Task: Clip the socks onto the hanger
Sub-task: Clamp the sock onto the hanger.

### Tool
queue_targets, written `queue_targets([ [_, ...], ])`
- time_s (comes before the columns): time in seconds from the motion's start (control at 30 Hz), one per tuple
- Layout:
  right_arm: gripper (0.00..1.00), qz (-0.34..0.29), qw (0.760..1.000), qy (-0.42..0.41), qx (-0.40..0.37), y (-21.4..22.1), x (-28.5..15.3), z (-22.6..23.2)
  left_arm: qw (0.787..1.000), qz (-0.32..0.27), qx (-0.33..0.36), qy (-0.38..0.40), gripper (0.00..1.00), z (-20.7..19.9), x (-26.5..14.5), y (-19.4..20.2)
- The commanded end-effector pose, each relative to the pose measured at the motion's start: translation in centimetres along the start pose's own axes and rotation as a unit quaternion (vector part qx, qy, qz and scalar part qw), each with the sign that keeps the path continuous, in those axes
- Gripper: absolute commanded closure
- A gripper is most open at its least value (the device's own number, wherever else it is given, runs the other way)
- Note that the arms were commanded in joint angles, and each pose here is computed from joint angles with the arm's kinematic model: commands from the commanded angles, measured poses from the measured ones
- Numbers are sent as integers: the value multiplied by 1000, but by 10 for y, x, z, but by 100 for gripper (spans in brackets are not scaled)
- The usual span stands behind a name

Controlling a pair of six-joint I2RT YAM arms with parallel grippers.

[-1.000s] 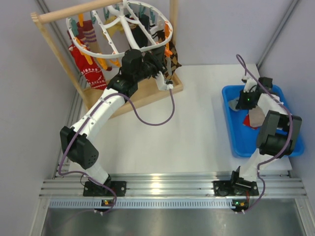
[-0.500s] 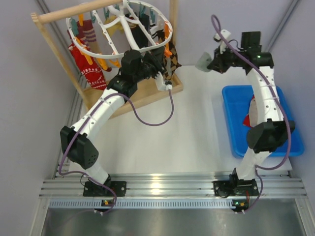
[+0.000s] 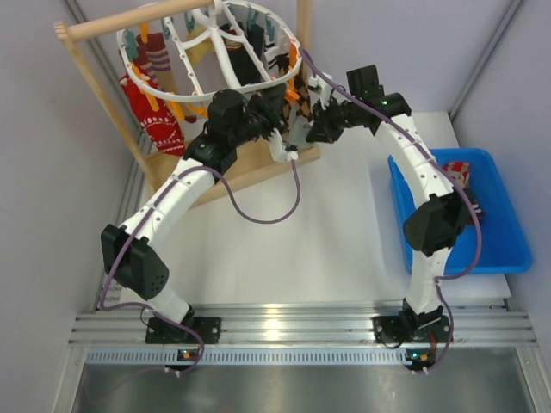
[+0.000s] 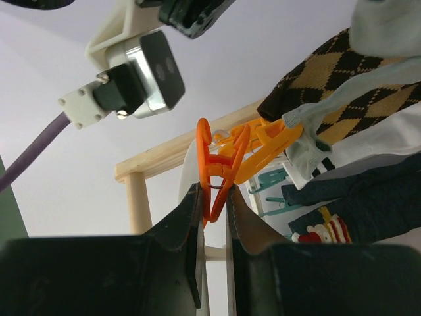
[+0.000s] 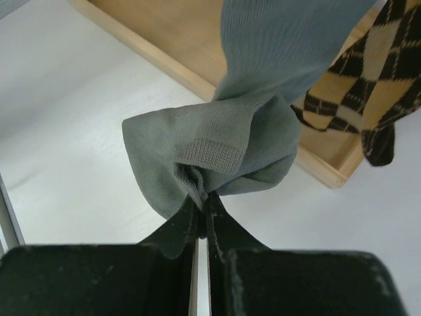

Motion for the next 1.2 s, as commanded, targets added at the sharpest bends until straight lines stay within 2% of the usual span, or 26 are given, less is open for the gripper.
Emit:
queue_targets([
  [0.0, 100, -54, 998, 14, -39, -39, -8, 8, 988, -28, 152, 29, 100, 3, -7, -9],
  [0.63, 100, -97, 993, 42, -56, -71, -12, 16, 978, -85, 185, 52, 100, -16, -1, -26],
  [1.17, 100, -106, 988, 80, -78, -85, -18, 26, 962, -138, 228, 58, 100, -38, 17, -42],
])
Point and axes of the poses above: each gripper's point midway between its finger pads, its own x axis out along the fingers, its own z axis along the line the jaws close on, y = z × x, the point moved 8 cm from there along -x, back along the fingers, and after that the axes turned 2 degrees about -x, right-handed, at the moved point
